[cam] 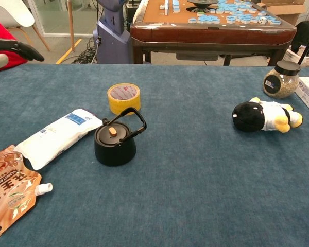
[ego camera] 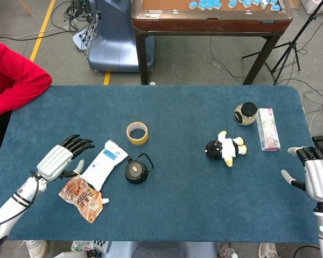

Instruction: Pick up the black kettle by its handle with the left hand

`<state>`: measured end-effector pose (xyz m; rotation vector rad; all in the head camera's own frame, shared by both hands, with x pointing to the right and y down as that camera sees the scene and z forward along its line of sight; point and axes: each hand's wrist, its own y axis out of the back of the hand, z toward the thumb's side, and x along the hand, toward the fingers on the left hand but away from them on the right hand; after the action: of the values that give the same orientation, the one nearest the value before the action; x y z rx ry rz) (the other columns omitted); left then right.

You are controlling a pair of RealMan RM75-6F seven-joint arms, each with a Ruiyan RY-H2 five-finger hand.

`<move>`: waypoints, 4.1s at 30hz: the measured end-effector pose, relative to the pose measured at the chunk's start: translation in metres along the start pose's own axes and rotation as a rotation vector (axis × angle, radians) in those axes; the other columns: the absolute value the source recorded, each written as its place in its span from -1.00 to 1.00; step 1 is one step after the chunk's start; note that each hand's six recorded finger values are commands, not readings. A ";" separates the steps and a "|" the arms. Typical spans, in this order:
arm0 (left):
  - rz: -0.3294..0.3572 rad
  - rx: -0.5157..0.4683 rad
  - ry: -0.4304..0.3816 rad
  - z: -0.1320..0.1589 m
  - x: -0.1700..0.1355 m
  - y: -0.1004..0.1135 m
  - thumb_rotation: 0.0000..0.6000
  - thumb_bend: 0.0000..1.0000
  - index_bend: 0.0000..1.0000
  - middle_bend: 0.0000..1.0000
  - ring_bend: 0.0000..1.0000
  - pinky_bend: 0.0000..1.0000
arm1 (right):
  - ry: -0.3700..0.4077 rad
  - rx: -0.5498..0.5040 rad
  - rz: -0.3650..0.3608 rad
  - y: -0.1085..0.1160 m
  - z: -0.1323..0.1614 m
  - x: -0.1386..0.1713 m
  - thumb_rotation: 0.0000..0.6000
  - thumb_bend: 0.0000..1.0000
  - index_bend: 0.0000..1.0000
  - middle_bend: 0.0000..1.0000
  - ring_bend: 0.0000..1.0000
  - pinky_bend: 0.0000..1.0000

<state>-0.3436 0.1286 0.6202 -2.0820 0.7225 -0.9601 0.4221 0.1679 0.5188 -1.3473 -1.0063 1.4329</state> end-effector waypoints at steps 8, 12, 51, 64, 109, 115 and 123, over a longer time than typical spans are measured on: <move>-0.062 0.027 -0.083 0.022 0.034 -0.013 -1.00 0.18 -0.61 -0.68 -0.70 -0.90 | -0.015 -0.003 0.012 -0.004 -0.004 0.005 1.00 -0.65 -0.24 -0.13 -0.34 -0.42; -0.085 0.039 -0.107 0.032 0.048 -0.021 -1.00 0.18 -0.60 -0.65 -0.71 -0.90 | -0.020 -0.003 0.021 -0.008 -0.006 0.008 1.00 -0.65 -0.24 -0.13 -0.34 -0.42; -0.220 0.009 -0.182 0.120 0.143 -0.078 -1.00 0.17 -0.50 -0.61 -0.82 -0.96 | -0.072 -0.028 0.086 -0.027 -0.030 0.021 1.00 -0.65 -0.24 -0.13 -0.34 -0.42; -0.263 0.133 -0.205 0.128 0.144 -0.098 -1.00 0.17 -0.41 -0.55 -0.82 -0.96 | -0.090 -0.034 0.092 -0.029 -0.037 0.028 1.00 -0.65 -0.24 -0.13 -0.34 -0.42; -0.182 0.214 -0.039 0.068 0.063 -0.054 -1.00 0.12 -0.36 -0.31 -0.75 -0.96 | -0.056 -0.063 0.089 -0.032 -0.031 0.032 1.00 -0.65 -0.24 -0.13 -0.34 -0.42; -0.210 0.188 0.038 0.048 0.072 -0.058 -1.00 0.10 -0.42 -0.35 -0.75 -0.96 | -0.069 -0.061 0.093 -0.034 -0.035 0.032 1.00 -0.65 -0.24 -0.13 -0.34 -0.42; -0.305 0.180 0.098 0.034 0.080 -0.077 -1.00 0.00 -0.44 -0.37 -0.75 -0.96 | -0.076 -0.063 0.097 -0.036 -0.036 0.033 1.00 -0.65 -0.24 -0.13 -0.34 -0.42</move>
<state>-0.2568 0.1280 0.6974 -2.0306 0.3546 -1.2530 0.4611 0.2082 0.5416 -1.4127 -1.0562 1.5460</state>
